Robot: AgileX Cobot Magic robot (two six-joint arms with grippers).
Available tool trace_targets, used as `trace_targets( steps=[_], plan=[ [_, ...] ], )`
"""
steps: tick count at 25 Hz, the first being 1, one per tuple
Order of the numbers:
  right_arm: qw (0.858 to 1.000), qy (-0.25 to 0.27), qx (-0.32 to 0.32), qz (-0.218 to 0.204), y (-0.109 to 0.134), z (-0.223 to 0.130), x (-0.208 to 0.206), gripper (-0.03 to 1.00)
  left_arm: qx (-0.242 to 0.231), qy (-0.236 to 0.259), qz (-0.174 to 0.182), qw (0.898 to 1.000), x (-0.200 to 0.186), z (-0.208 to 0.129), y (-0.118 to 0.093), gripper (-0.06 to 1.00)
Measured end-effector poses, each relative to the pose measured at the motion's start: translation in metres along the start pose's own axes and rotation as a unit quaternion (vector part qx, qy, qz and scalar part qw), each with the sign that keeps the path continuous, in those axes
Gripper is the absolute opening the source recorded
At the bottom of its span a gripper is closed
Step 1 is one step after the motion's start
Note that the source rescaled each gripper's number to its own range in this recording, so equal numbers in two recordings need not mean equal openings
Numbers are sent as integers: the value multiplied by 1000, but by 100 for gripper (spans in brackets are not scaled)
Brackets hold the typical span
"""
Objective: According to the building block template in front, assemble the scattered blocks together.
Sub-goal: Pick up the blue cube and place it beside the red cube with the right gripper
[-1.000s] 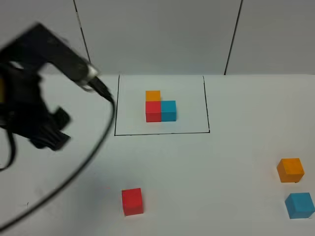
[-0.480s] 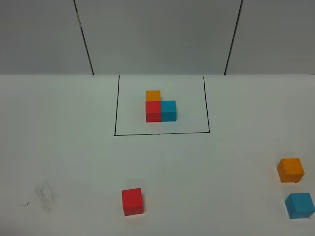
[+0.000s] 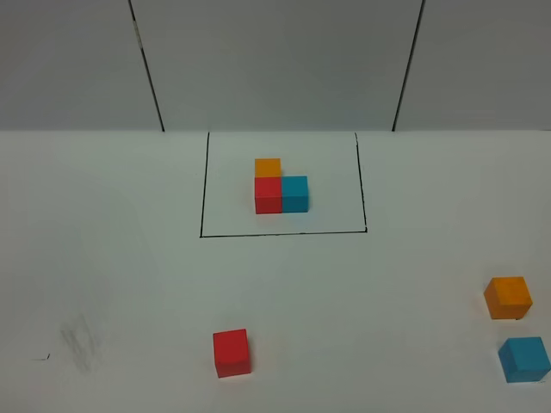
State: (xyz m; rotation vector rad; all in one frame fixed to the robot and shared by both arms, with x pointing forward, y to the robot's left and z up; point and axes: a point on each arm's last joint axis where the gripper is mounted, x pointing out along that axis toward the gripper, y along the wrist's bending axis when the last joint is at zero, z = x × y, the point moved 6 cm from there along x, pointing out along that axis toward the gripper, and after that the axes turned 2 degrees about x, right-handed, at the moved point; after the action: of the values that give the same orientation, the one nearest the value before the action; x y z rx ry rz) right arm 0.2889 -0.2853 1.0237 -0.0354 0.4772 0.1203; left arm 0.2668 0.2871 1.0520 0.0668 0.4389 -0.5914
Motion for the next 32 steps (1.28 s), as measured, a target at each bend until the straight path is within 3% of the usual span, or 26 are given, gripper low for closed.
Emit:
trace_targets(
  steps=[7, 13, 17, 20, 26, 32],
  plan=[
    [1000, 0, 0, 0, 0, 0, 0, 54, 4, 66, 1, 998, 23, -30, 0, 99],
    [1000, 0, 0, 0, 0, 0, 0, 54, 2, 69, 5, 998, 23, -31, 1, 99],
    [1000, 0, 0, 0, 0, 0, 0, 54, -30, 64, 68, 995, 22, -32, 6, 99],
    [1000, 0, 0, 0, 0, 0, 0, 54, -64, 60, 130, 988, 21, -32, 11, 99],
    [1000, 0, 0, 0, 0, 0, 0, 54, -123, 51, 239, 962, 16, -33, 20, 99],
    [1000, 0, 0, 0, 0, 0, 0, 54, -161, 45, 309, 936, 12, -35, 25, 99]
  ],
)
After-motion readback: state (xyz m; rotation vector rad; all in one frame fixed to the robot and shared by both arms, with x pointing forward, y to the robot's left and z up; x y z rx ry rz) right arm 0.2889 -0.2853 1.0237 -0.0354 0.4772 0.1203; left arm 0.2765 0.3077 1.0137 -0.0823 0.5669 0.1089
